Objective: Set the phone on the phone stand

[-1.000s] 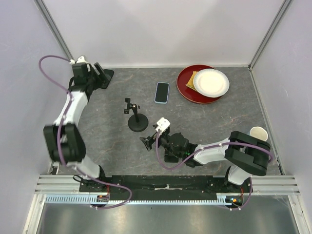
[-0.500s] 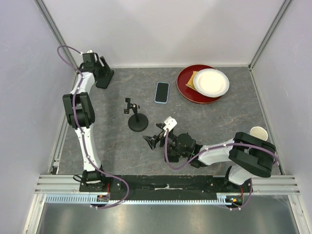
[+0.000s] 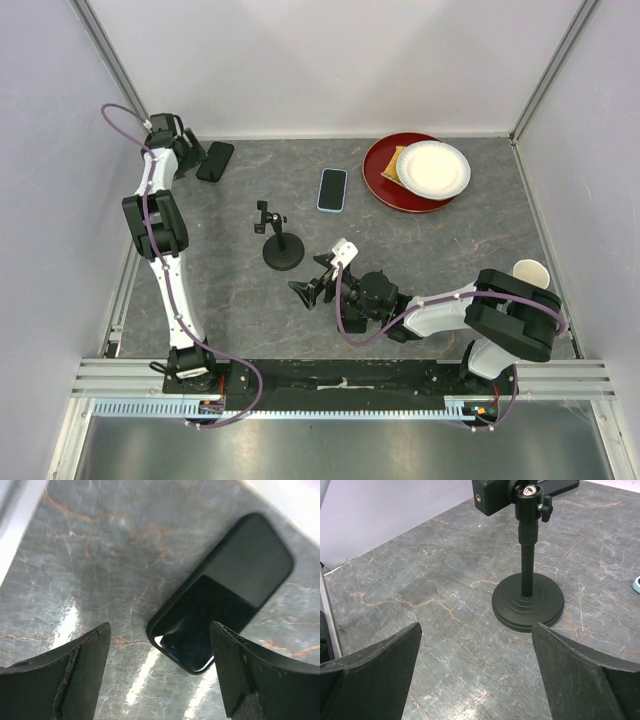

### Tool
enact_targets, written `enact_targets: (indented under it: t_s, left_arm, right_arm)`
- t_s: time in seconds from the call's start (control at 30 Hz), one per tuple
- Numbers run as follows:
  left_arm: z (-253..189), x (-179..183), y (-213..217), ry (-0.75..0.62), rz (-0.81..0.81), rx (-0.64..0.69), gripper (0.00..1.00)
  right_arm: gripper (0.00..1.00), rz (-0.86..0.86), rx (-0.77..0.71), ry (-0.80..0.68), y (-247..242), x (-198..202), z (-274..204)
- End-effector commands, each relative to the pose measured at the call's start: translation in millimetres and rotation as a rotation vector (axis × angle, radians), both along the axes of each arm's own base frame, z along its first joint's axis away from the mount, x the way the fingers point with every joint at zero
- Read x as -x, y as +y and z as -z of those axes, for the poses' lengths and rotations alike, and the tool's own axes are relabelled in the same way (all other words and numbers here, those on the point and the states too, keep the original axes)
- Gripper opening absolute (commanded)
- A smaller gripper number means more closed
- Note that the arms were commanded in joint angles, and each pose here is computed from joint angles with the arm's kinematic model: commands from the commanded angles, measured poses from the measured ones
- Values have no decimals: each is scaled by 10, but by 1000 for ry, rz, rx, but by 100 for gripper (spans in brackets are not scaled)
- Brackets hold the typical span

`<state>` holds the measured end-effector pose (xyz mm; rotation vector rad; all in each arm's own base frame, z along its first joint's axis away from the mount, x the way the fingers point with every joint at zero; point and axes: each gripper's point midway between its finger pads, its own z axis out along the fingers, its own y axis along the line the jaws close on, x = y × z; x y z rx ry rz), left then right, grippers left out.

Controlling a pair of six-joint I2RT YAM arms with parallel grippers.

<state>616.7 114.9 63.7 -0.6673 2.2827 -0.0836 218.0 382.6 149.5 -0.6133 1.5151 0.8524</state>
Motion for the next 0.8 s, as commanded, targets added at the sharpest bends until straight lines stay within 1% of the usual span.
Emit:
enact_targets:
  t_s: [0.0, 0.13, 0.2, 0.3, 0.33, 0.43, 0.53, 0.6, 0.63, 0.67, 0.7, 0.73, 0.77]
  left_arm:
    - [166, 52, -187, 53, 69, 68, 87]
    - [206, 71, -385, 54, 125, 152, 88]
    - [203, 70, -446, 49, 151, 171, 88]
    - [151, 50, -534, 39, 227, 115, 87]
    - [154, 51, -566, 47, 272, 52, 87]
    - [153, 87, -625, 68, 333, -22, 87]
    - [62, 146, -581, 78, 314, -49, 84]
    - [62, 190, -617, 72, 336, -49, 81]
    - [-120, 190, -695, 27, 384, -38, 80]
    - [-173, 192, -735, 0, 406, -29, 77]
    - [-149, 214, -789, -28, 429, -23, 76]
    - [-192, 213, -811, -56, 436, -21, 76]
    - [-367, 215, -783, -95, 418, -39, 77]
  right_arm:
    - [98, -30, -40, 0, 106, 9, -119]
    - [98, -35, -42, 2, 114, 15, -111]
    - [98, -43, -44, 3, 127, 29, -118]
    - [98, -40, -46, 2, 114, 25, -124]
    - [98, -43, -47, 1, 114, 35, -131]
    - [98, -35, -53, -3, 91, 27, -145]
    - [98, -32, -58, -6, 74, 29, -147]
    - [98, -34, -58, -6, 70, 34, -142]
    - [98, -32, -60, -7, 66, 33, -143]
    - [98, -34, -61, -6, 68, 36, -144]
    - [98, -34, -60, -7, 70, 39, -143]
    - [98, -32, -58, -7, 70, 31, -147]
    - [98, -33, -54, -4, 78, 35, -139]
